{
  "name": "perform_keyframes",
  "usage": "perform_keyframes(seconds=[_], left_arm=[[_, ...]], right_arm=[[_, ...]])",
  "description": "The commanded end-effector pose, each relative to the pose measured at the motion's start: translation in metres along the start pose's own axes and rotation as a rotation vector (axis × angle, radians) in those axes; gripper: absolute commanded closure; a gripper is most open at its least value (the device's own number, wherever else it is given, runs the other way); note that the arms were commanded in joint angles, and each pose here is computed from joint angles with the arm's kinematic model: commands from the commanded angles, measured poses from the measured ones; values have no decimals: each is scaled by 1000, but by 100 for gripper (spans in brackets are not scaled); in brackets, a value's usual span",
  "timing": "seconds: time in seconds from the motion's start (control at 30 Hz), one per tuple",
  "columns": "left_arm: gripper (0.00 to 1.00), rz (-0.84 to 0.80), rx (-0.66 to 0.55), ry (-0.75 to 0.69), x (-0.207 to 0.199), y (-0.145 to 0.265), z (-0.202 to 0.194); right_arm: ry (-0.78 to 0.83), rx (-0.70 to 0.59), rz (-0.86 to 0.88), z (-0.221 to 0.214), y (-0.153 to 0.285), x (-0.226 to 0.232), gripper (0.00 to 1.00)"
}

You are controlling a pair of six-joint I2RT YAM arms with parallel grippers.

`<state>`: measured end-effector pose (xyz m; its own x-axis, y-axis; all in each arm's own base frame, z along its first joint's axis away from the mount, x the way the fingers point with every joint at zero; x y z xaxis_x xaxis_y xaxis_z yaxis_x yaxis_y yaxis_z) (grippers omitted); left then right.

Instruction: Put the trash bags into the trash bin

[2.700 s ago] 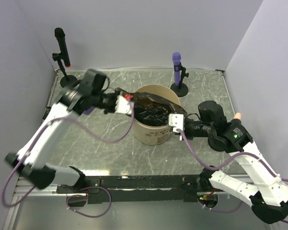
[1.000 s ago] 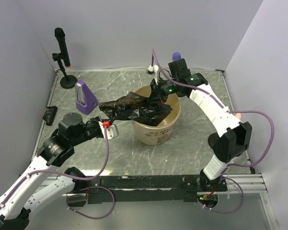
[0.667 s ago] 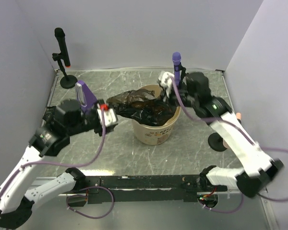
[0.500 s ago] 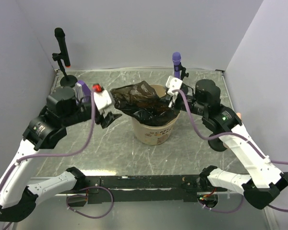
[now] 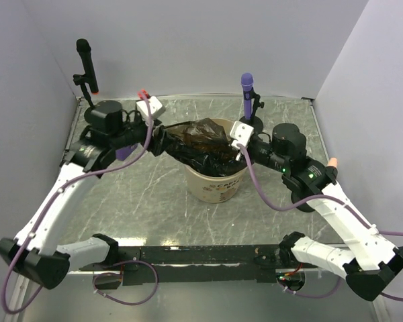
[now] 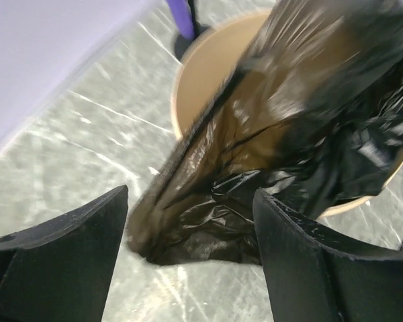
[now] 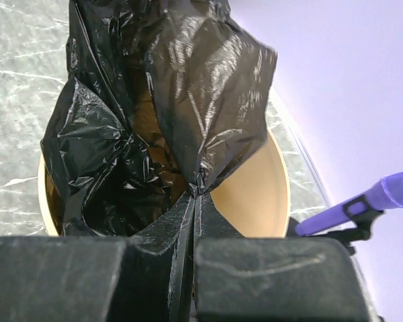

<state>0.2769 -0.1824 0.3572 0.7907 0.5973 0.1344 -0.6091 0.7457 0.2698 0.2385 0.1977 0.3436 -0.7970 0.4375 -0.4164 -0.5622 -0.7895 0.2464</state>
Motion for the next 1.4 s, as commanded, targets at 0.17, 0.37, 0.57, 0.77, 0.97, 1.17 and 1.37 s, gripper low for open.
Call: perform_keyframes(seconds=[0.17, 0.37, 0.57, 0.77, 0.97, 1.17, 1.37], left_arm=[[44, -265, -60, 69, -15, -41, 4], [79, -260, -113, 160, -8, -47, 11], [99, -272, -121, 111, -8, -48, 11], [99, -217, -163, -129, -1, -40, 21], [99, -188, -196, -416, -12, -36, 34], [99, -158, -235, -550, -20, -28, 53], [99, -63, -291, -605, -15, -15, 69]], right_arm=[[80, -15, -89, 13, 14, -14, 100], [34, 87, -83, -13, 24, -3, 100], [-140, 134, -18, -12, 46, 13, 41], [-312, 23, 88, 36, 54, -15, 6], [-242, -90, 203, 62, 31, -34, 2], [-322, -126, 378, 62, -3, -32, 2], [-324, -159, 405, 59, -21, -37, 3]])
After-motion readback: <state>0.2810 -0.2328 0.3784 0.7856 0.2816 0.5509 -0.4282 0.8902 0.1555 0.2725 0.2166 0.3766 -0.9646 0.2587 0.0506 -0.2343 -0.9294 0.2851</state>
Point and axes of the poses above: each gripper's point midway between its finger pads, its own y axis back along the fingers, its own x axis along the line the jaws close on, z = x × y, the point moved 3 cm from there along y, back along the fingers, and after that the axes turned 3 degrees about -y, right-handed, at the moved point
